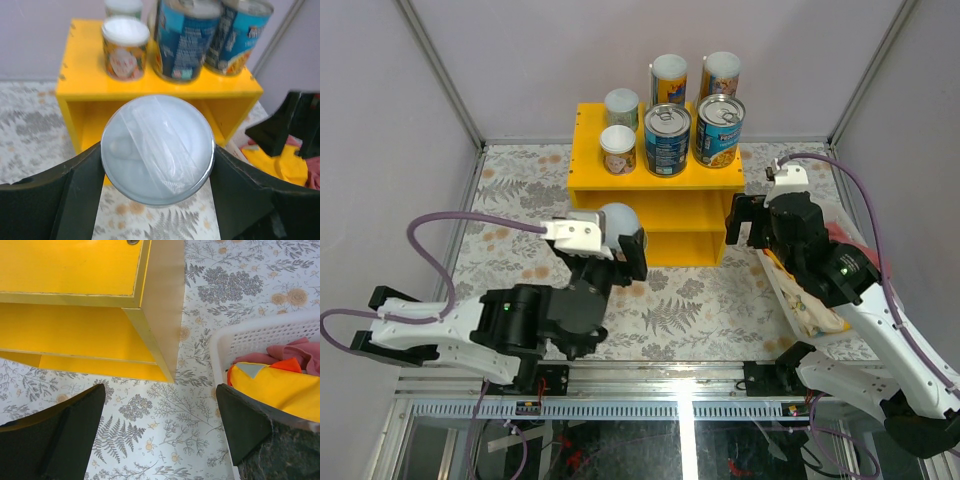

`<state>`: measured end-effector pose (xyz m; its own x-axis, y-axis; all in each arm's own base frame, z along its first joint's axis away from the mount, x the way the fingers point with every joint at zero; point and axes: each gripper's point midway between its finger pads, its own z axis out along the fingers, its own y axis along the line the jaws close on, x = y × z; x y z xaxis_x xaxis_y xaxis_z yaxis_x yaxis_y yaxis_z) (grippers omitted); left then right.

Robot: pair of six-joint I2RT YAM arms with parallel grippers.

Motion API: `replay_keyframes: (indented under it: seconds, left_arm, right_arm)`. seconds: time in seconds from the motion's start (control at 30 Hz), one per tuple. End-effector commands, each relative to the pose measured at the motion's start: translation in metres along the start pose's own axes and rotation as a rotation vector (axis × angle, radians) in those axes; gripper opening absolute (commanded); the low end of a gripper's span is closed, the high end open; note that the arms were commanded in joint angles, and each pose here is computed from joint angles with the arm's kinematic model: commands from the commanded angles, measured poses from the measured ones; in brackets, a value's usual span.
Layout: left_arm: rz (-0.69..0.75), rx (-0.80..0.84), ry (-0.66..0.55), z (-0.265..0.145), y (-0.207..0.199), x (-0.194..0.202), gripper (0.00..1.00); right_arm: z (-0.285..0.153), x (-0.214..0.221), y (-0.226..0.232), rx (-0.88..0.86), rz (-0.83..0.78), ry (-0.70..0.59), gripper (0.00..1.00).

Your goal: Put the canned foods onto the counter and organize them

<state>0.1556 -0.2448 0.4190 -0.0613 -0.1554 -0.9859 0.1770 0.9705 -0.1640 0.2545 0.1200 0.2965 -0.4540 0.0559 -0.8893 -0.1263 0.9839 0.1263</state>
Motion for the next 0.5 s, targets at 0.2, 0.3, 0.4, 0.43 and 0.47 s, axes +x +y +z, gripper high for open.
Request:
replay_keyframes:
  seconds: [0.2, 0.3, 0.4, 0.43, 0.47]
  left_arm:
    - [-0.105, -0.189, -0.118, 0.013, 0.074, -0.129, 0.0]
    - [-0.111, -0.226, -0.141, 0.016, 0.088, -0.147, 0.0]
    - [-0.106, -0.27, -0.168, 0.021, 0.102, -0.159, 0.0]
    - [-0.112, -0.281, -0.178, 0.022, 0.106, -0.163, 0.0]
    - [-0.116, -0.29, -0.19, 0.023, 0.109, -0.167, 0.0]
  right_arm:
    - [-0.001, -0.02, 0.01, -0.047, 0.018, -0.055, 0.99]
    - [-0.001, -0.019, 0.01, -0.049, 0.017, -0.055, 1.0]
    - [-0.002, -0.021, 0.011, -0.051, 0.019, -0.059, 1.0]
    - [-0.002, -0.021, 0.01, -0.051, 0.02, -0.06, 0.99]
    - [-0.003, -0.021, 0.01, -0.052, 0.021, -0.06, 1.0]
